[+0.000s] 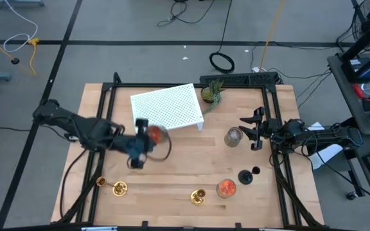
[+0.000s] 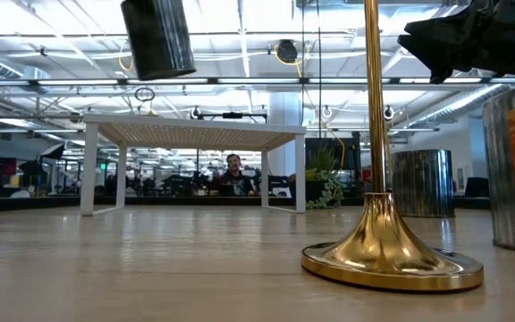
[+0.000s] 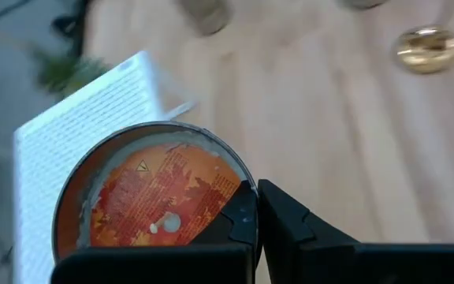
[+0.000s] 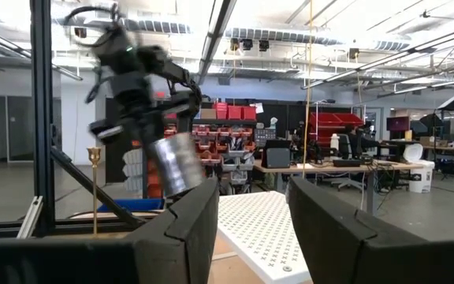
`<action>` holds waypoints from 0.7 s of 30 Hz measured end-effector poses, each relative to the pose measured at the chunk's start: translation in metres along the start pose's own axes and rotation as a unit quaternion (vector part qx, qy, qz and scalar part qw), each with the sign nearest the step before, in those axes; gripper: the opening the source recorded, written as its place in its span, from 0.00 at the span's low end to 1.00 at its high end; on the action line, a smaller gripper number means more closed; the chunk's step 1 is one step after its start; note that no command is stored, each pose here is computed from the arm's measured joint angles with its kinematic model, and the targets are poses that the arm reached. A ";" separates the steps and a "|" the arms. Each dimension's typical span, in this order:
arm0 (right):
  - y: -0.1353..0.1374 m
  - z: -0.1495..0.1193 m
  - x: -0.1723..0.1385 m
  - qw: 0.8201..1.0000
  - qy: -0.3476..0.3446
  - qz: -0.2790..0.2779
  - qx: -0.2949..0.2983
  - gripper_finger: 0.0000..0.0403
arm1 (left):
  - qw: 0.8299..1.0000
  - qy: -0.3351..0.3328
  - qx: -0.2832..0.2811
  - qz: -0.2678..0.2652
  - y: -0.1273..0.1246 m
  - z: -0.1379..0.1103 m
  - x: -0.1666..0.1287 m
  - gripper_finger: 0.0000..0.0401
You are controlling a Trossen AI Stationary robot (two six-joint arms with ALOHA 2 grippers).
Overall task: Pick & Place candle stick holders
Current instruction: Put the top orange scented candle on the shelf
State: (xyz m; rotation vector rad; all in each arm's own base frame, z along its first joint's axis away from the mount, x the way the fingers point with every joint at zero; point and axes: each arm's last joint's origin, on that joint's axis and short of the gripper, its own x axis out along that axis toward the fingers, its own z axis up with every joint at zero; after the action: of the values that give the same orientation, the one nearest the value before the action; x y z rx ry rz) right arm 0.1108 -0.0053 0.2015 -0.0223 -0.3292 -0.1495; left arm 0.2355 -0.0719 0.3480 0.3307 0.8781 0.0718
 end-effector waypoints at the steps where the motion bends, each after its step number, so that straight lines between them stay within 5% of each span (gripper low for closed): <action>1: 0.000 0.000 0.000 1.000 0.000 0.000 0.000 0.37 | 1.000 0.011 -0.010 0.009 0.009 0.000 -0.001 0.01; 11: 0.000 0.000 0.000 1.000 0.000 0.000 0.000 0.37 | 0.977 0.121 -0.165 0.064 0.094 -0.025 0.010 0.02; 16: 0.000 0.000 0.000 1.000 0.000 0.000 0.000 0.37 | 0.963 0.123 -0.226 0.085 0.123 -0.035 0.013 0.01; 21: 0.000 0.000 0.000 1.000 0.002 0.000 0.003 0.37 | 0.931 0.114 -0.325 0.120 0.143 -0.042 0.015 0.02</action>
State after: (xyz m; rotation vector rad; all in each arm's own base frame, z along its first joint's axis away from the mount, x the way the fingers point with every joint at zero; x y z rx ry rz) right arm 0.1110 -0.0053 0.2012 -0.0164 -0.3265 -0.1484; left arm 0.2229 0.0767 0.3568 -0.2007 0.9865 0.6254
